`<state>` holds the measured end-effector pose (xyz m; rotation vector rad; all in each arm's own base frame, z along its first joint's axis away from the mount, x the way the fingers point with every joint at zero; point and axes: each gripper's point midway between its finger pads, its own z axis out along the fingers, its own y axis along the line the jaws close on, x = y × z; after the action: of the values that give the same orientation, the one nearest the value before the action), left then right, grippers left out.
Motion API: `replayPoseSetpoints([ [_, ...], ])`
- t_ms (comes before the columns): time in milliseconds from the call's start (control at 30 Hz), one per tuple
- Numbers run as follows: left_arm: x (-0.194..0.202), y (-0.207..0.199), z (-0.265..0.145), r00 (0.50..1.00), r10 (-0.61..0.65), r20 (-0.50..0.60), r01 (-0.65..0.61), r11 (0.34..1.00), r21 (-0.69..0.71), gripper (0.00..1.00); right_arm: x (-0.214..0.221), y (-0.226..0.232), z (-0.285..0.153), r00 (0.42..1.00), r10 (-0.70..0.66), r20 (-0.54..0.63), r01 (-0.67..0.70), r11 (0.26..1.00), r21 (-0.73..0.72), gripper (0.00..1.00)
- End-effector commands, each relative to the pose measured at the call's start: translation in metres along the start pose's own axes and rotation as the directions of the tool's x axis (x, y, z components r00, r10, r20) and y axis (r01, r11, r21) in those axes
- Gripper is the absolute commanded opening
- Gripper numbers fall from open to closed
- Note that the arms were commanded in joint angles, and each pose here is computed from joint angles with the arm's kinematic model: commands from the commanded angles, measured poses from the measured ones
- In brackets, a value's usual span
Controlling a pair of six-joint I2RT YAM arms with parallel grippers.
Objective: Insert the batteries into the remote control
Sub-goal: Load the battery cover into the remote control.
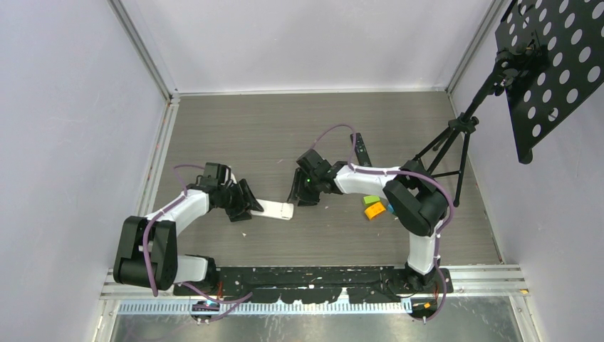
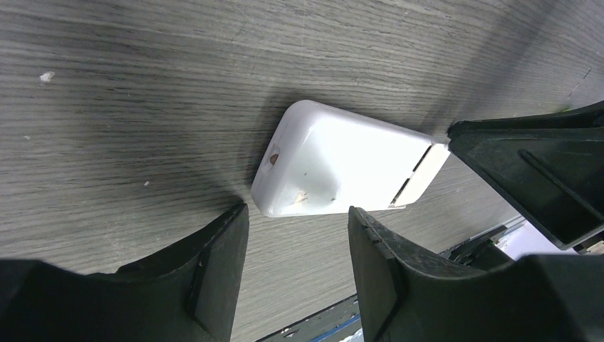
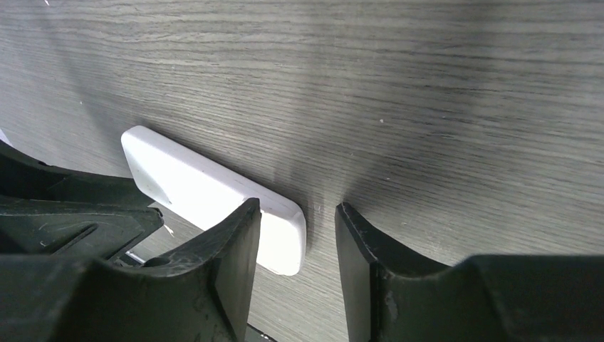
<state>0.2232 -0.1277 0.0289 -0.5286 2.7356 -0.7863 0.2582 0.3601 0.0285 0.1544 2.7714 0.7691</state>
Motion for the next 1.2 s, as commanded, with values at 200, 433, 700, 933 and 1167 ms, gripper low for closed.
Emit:
replayPoseSetpoints([
  [200,-0.001,0.010,0.004,1.000,0.025,-0.002,-0.025,0.999,-0.043,0.56,0.015,0.022,-0.006,0.998,0.034,-0.043,-0.038,0.994,-0.103,0.46],
  [433,0.003,0.011,0.006,1.000,0.018,-0.011,-0.019,0.999,-0.035,0.56,0.023,0.017,-0.004,0.997,0.051,-0.061,-0.057,0.994,-0.096,0.36],
  [700,0.004,0.013,0.009,1.000,0.014,-0.015,-0.014,0.999,-0.033,0.52,0.030,0.021,-0.009,0.991,0.099,-0.094,-0.110,0.986,-0.125,0.25],
  [933,0.002,0.013,0.007,1.000,0.017,0.001,-0.017,0.999,-0.037,0.54,0.032,0.023,-0.007,0.979,0.178,-0.094,-0.192,0.966,-0.171,0.20],
  [1167,-0.001,0.011,0.005,1.000,0.023,0.014,-0.023,0.999,-0.036,0.61,0.032,0.017,-0.003,0.983,0.170,-0.065,-0.179,0.971,-0.161,0.47],
])
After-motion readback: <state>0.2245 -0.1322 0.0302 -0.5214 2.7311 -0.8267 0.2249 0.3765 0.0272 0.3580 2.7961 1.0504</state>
